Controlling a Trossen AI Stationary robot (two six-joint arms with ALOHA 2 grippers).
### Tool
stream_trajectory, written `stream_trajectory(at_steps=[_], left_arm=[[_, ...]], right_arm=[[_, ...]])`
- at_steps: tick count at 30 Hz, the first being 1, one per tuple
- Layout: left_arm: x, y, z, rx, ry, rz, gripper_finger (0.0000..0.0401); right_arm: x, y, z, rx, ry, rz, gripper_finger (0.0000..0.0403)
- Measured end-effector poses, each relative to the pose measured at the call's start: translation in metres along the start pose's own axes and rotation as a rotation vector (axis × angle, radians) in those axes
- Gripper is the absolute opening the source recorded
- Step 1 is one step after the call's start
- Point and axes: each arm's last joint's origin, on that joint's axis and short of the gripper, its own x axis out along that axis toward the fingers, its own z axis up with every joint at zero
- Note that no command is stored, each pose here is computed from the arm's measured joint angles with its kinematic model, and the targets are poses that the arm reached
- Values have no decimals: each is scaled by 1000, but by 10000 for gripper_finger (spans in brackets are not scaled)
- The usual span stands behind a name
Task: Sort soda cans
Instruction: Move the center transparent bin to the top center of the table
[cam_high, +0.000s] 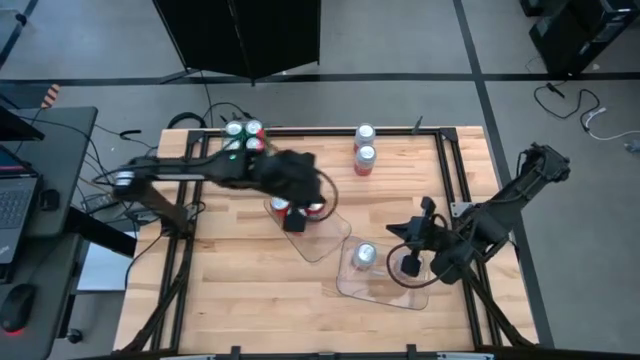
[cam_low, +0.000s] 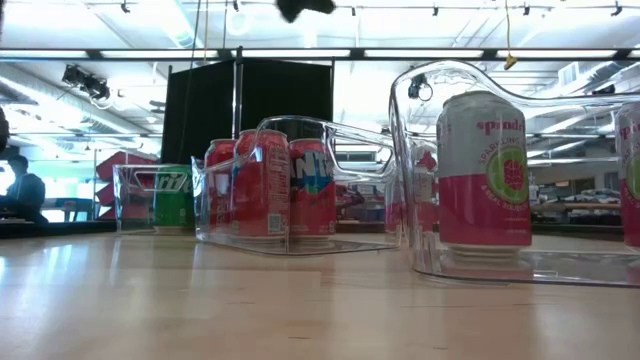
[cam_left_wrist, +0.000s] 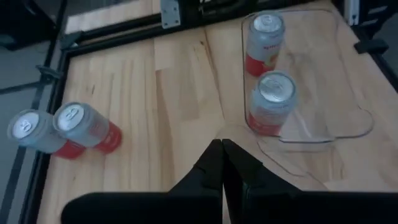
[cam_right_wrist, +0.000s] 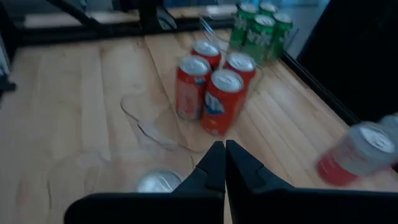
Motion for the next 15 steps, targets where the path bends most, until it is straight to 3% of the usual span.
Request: stream_trajectory(at_steps=[6, 11, 15], left_arm=[[-27, -19, -63, -32, 2, -33, 1], [-29, -30, -124, -209, 129, -25, 1], [-26, -35, -163, -342, 228, 53, 1]], right_arm=[[28, 7, -1, 16, -126, 45, 0], [50, 5, -6, 12, -199, 97, 0], [62, 0, -11, 20, -202, 120, 0]])
